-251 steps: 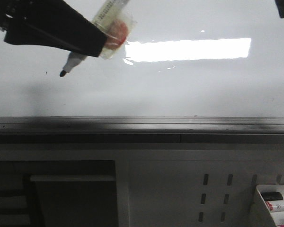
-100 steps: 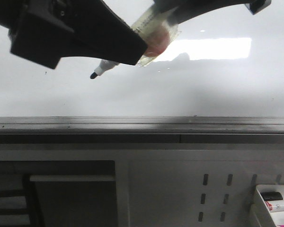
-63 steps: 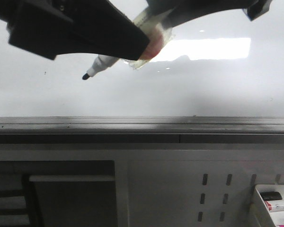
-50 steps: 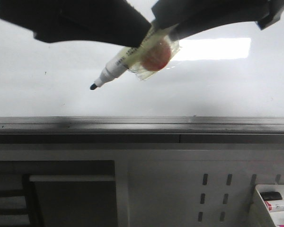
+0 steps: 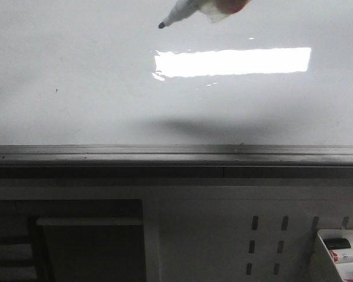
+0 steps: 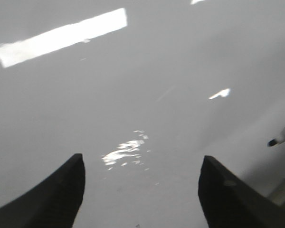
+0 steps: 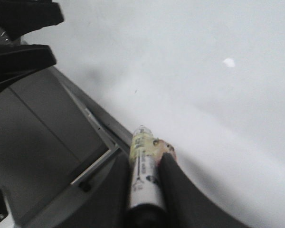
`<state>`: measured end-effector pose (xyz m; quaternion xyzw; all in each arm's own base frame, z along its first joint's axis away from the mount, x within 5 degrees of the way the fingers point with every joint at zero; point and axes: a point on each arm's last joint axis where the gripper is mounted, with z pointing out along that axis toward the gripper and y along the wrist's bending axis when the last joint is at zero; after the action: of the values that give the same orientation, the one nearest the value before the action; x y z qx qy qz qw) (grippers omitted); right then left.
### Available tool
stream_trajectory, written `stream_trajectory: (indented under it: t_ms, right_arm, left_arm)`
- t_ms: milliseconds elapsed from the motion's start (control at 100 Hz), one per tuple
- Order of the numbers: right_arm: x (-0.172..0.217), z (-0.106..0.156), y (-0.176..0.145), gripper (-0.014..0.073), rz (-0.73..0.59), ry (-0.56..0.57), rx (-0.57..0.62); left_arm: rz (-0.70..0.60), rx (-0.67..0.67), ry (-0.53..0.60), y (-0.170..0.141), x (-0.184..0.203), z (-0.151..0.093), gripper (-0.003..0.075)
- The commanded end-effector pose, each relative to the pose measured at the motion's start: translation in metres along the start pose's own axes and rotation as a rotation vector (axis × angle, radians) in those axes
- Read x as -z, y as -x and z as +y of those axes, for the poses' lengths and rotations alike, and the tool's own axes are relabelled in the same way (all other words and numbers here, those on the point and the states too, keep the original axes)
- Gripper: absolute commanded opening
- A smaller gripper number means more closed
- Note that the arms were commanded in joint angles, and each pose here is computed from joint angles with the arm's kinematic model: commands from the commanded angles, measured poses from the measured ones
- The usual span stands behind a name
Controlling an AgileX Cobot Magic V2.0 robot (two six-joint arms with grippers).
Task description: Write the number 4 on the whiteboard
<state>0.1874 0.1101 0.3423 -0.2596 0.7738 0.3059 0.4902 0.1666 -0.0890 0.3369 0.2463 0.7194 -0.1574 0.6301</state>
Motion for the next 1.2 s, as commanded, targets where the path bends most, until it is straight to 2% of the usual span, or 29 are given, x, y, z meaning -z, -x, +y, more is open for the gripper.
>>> stream_trajectory:
  t_ms: [0, 90, 210, 440, 670, 850, 1000, 1190]
  right_arm:
    - [0.007, -0.003, 0.016, -0.0049, -0.106, -0.072, 0.013]
    - [0.004, -0.008, 0.019, -0.0049, -0.121, -0.107, 0.028]
    - [-0.008, -0.012, 0.026, -0.0049, -0.101, -0.083, 0.031]
    - [-0.037, -0.019, 0.039, -0.0049, -0.084, -0.081, 0.060]
    - [-0.061, -0.025, 0.035, -0.0049, -0.074, -0.166, 0.081]
    - [-0.081, -0.023, 0.022, -0.0049, -0.002, -0.126, 0.093]
    - [-0.092, -0.011, 0.013, -0.0048, 0.049, -0.059, 0.117]
    - [-0.086, -0.012, 0.013, -0.0044, 0.022, -0.114, 0.114]
  left_arm:
    - [-0.053, 0.076, 0.094, 0.004, 0.016, 0.014, 0.0470]
    - [-0.064, 0.107, 0.168, -0.002, 0.026, 0.023, 0.0470]
    - [-0.068, 0.141, 0.220, -0.006, 0.032, 0.030, 0.0470]
    - [-0.065, 0.149, 0.215, -0.007, 0.031, 0.031, 0.0470]
    - [-0.065, 0.149, 0.215, -0.007, 0.031, 0.031, 0.0470]
    - [-0.065, 0.149, 0.215, -0.007, 0.031, 0.031, 0.0470]
    - [-0.065, 0.149, 0.215, -0.007, 0.031, 0.031, 0.0470]
    - [-0.065, 0.149, 0.215, -0.007, 0.031, 0.031, 0.0470]
